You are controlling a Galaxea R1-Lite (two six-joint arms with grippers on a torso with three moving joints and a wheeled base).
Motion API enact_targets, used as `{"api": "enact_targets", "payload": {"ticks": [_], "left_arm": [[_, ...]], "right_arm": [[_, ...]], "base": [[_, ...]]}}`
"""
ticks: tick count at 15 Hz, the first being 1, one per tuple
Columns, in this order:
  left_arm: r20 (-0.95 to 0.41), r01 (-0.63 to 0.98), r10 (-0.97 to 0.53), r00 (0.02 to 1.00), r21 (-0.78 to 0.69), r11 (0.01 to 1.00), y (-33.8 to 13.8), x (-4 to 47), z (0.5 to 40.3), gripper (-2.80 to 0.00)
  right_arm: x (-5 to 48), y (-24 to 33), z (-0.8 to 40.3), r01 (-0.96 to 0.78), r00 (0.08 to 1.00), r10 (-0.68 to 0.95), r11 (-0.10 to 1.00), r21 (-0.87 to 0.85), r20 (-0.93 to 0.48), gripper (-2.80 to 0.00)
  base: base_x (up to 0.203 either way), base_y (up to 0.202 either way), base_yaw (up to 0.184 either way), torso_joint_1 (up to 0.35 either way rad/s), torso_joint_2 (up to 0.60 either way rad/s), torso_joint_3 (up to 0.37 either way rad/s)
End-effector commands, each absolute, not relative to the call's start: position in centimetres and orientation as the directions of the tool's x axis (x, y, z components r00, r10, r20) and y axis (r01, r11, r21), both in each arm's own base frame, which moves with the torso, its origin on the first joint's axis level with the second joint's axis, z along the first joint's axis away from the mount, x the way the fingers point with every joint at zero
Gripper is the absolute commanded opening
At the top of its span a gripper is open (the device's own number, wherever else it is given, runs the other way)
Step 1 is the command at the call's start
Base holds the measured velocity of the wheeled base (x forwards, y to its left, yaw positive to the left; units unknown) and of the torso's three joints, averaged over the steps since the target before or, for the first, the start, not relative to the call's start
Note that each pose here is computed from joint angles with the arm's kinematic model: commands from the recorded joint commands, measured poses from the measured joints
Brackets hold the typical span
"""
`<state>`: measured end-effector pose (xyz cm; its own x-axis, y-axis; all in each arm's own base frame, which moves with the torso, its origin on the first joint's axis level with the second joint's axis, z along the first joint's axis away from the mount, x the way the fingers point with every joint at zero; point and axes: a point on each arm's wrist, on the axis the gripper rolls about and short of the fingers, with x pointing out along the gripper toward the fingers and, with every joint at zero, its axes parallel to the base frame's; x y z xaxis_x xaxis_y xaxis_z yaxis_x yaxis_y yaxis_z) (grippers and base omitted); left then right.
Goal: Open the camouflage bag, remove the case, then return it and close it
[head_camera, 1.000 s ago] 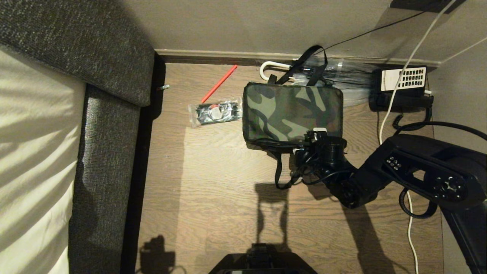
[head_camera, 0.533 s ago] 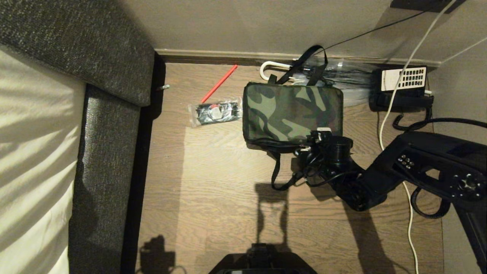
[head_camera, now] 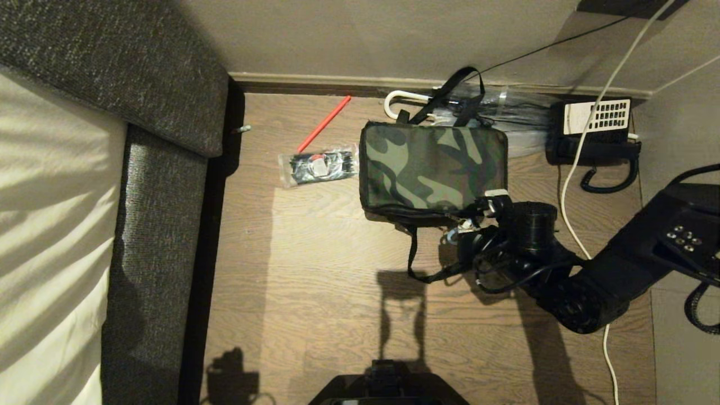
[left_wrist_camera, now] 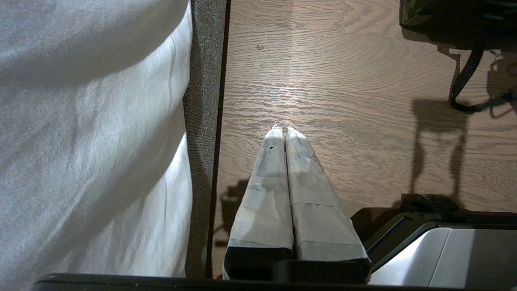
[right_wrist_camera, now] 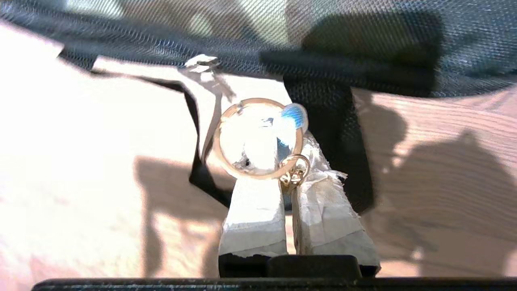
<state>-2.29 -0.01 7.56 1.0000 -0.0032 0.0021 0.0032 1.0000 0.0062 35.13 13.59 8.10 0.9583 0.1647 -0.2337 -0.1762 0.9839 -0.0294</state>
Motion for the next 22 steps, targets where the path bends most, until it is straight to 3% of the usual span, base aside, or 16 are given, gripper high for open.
{"api": "enact_targets", "payload": {"ticks": [1, 5, 22], "left_arm": [[-0.001, 0.003, -0.003, 1.0, 0.006, 1.0, 0.0, -2.3, 7.5, -2.8], [-0.001, 0.003, -0.003, 1.0, 0.006, 1.0, 0.0, -2.3, 7.5, -2.8], [-0.002, 0.003, -0.003, 1.0, 0.006, 1.0, 0.0, -2.3, 7.5, -2.8]], "right_arm": [[34.1, 13.1, 9.4, -0.176, 0.964, 0.162, 0.983, -0.053, -0.211, -2.8], [34.1, 11.9, 9.1, -0.16, 0.966, 0.123, 0.975, -0.155, -0.228, -2.8], [36.7, 3.5, 9.1, 0.041, 0.963, -0.101, 0.971, -0.233, -0.248, -2.8]], "base": [[0.0, 0.0, 0.0, 0.0, 0.0, 0.0], [0.0, 0.0, 0.0, 0.0, 0.0, 0.0], [0.0, 0.0, 0.0, 0.0, 0.0, 0.0]]}}
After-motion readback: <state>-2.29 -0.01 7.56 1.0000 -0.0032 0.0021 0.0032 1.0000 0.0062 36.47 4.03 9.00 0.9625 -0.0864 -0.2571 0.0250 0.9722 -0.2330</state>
